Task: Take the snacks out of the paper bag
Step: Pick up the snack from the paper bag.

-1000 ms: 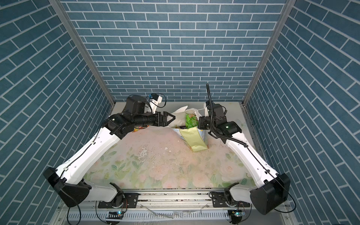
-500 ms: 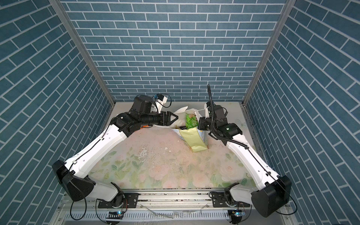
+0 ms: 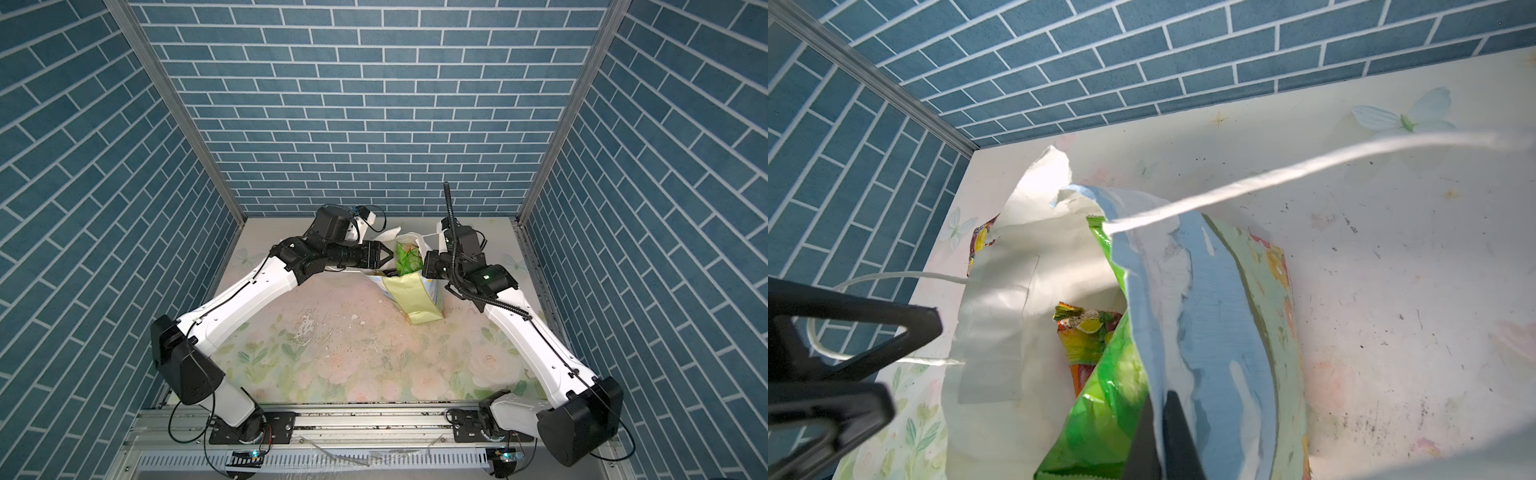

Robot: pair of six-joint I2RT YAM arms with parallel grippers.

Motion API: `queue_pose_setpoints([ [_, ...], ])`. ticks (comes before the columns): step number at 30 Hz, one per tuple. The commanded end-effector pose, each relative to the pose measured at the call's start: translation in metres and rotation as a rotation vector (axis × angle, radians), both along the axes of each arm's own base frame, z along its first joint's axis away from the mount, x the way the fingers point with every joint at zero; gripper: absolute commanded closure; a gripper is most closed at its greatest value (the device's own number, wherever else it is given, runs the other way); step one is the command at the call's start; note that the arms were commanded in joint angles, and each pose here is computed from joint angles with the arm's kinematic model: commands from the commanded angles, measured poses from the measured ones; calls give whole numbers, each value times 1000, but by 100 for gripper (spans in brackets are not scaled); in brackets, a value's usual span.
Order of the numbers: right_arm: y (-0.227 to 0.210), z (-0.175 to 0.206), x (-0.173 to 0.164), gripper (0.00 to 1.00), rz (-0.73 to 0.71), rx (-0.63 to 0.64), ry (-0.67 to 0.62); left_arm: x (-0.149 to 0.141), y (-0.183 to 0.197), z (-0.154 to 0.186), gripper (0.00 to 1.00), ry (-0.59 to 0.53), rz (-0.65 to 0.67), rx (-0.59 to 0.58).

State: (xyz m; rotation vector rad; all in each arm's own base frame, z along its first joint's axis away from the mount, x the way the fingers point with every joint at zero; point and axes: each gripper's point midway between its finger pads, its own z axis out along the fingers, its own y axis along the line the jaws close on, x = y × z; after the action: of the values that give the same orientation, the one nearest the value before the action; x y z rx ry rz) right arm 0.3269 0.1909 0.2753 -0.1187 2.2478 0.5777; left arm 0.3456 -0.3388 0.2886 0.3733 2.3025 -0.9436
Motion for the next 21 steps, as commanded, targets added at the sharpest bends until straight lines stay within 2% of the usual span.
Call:
queue_pose_setpoints([
  [1, 6, 33, -1, 100, 0, 101, -79, 8, -7, 3, 38, -12, 9, -4],
  [21, 13, 30, -7, 100, 28, 145, -60, 54, -27, -38, 41, 40, 77, 104],
])
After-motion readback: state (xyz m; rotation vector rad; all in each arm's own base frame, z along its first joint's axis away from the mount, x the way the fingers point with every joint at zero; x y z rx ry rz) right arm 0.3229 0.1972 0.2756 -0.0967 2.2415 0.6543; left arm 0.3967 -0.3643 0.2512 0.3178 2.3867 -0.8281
